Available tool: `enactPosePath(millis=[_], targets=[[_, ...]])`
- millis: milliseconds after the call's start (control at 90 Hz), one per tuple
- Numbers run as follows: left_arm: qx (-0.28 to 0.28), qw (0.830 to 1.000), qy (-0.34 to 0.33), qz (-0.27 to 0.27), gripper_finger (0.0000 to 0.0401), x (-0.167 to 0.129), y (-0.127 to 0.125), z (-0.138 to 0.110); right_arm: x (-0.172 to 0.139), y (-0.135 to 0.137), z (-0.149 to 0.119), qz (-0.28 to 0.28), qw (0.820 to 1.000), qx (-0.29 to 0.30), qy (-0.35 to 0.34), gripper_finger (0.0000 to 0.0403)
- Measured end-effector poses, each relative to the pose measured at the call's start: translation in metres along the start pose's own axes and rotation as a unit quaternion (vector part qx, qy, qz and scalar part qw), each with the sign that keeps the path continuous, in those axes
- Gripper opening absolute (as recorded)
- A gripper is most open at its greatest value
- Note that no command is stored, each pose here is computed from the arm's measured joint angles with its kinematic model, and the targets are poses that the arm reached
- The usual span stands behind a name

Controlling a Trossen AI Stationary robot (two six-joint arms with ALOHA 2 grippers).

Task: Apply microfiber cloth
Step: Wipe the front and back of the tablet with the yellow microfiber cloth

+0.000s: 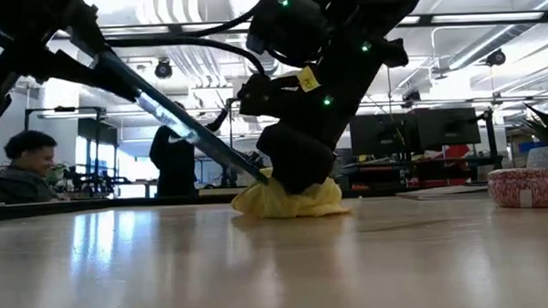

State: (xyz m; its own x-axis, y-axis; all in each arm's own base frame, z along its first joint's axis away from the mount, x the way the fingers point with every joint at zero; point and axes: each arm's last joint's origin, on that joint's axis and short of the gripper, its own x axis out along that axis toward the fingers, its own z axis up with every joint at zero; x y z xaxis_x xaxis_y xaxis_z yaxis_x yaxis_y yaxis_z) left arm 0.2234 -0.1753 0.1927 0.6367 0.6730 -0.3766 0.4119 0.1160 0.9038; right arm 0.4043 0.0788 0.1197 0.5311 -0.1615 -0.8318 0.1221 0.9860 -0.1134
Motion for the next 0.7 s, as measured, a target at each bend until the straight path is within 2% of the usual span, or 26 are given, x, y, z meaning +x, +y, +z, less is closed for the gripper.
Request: enactPosePath(millis=[122, 222, 422, 700], targets=[[0.014, 1.0, 0.021, 0.0, 0.001, 0.0, -0.001, -0.009, -0.002, 0.007, -0.002, 0.009, 1.0, -0.007, 0.0, 0.0], [-0.017, 1.0, 0.024, 0.006, 0.001, 0.0, 0.001, -0.011, -0.003, 0.01, -0.002, 0.01, 1.0, -0.009, -0.003, 0.0], [-0.032, 0.999, 0.019, -0.012, 0.001, 0.003, -0.005, -0.004, -0.006, 0.01, 0.003, -0.004, 0.999, -0.016, -0.032, 0.0], [0.017, 0.999, 0.044, -0.016, 0.001, 0.018, -0.019, 0.005, -0.015, 0.016, 0.023, 0.068, 0.99, -0.02, -0.12, 0.0]])
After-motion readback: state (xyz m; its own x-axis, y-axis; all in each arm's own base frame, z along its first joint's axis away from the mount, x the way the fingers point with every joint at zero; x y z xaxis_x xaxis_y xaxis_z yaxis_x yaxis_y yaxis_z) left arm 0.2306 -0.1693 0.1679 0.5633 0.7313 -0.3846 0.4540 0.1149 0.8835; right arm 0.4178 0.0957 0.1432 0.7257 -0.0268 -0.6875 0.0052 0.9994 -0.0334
